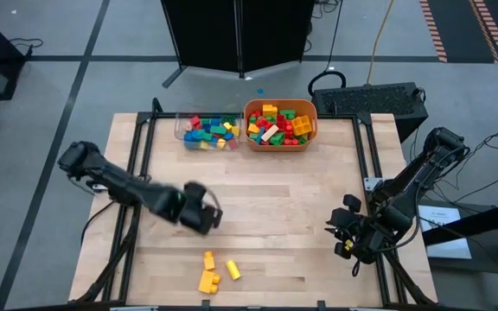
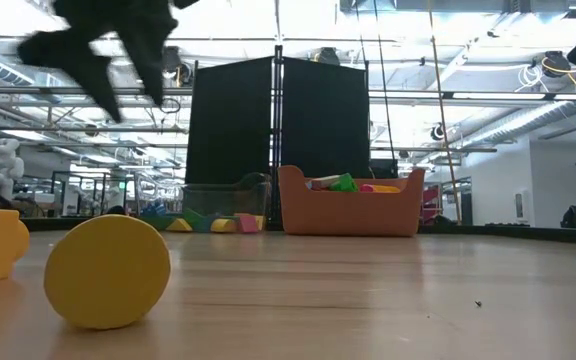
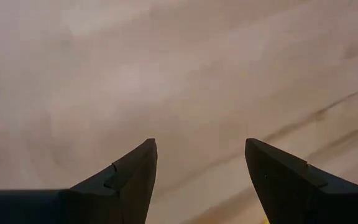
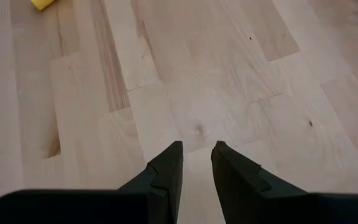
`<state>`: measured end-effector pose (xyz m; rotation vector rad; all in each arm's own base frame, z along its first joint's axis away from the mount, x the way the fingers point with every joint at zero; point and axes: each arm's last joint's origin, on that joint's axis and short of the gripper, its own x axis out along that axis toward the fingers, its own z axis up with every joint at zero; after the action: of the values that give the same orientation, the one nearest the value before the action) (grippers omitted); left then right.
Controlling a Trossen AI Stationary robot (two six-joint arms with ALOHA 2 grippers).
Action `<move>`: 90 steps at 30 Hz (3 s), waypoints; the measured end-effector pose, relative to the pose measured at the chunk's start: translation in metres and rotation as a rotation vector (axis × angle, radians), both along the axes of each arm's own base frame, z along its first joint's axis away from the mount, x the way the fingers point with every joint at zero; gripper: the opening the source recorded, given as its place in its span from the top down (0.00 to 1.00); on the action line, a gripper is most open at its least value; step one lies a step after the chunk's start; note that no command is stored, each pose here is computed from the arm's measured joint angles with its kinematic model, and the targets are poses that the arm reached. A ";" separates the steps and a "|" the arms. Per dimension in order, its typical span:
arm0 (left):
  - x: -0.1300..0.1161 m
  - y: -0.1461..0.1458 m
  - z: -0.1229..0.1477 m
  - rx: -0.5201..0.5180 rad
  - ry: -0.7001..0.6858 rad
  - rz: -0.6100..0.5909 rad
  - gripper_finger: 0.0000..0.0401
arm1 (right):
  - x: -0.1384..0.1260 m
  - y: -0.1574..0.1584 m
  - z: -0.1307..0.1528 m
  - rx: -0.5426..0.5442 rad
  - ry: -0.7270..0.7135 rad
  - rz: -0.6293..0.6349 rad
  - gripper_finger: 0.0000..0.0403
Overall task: Sort blocks by size
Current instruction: Put the big yellow game piece into the orange bin
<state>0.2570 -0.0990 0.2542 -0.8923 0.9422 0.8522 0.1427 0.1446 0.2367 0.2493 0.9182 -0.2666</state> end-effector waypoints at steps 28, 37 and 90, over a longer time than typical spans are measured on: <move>0.011 -0.124 -0.089 -0.321 0.032 0.299 0.39 | 0.003 0.004 0.002 0.045 -0.038 0.000 0.80; 0.023 -0.133 -0.107 -0.373 -0.014 0.293 0.43 | 0.003 0.004 0.002 0.040 -0.035 0.002 0.80; 0.115 0.215 0.000 0.597 -0.470 -0.004 0.69 | 0.004 0.002 0.003 -0.016 -0.078 -0.003 0.80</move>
<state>0.3719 0.1164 0.2546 -0.5286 0.2501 0.8070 0.1468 0.1467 0.2395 0.2448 0.8385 -0.2647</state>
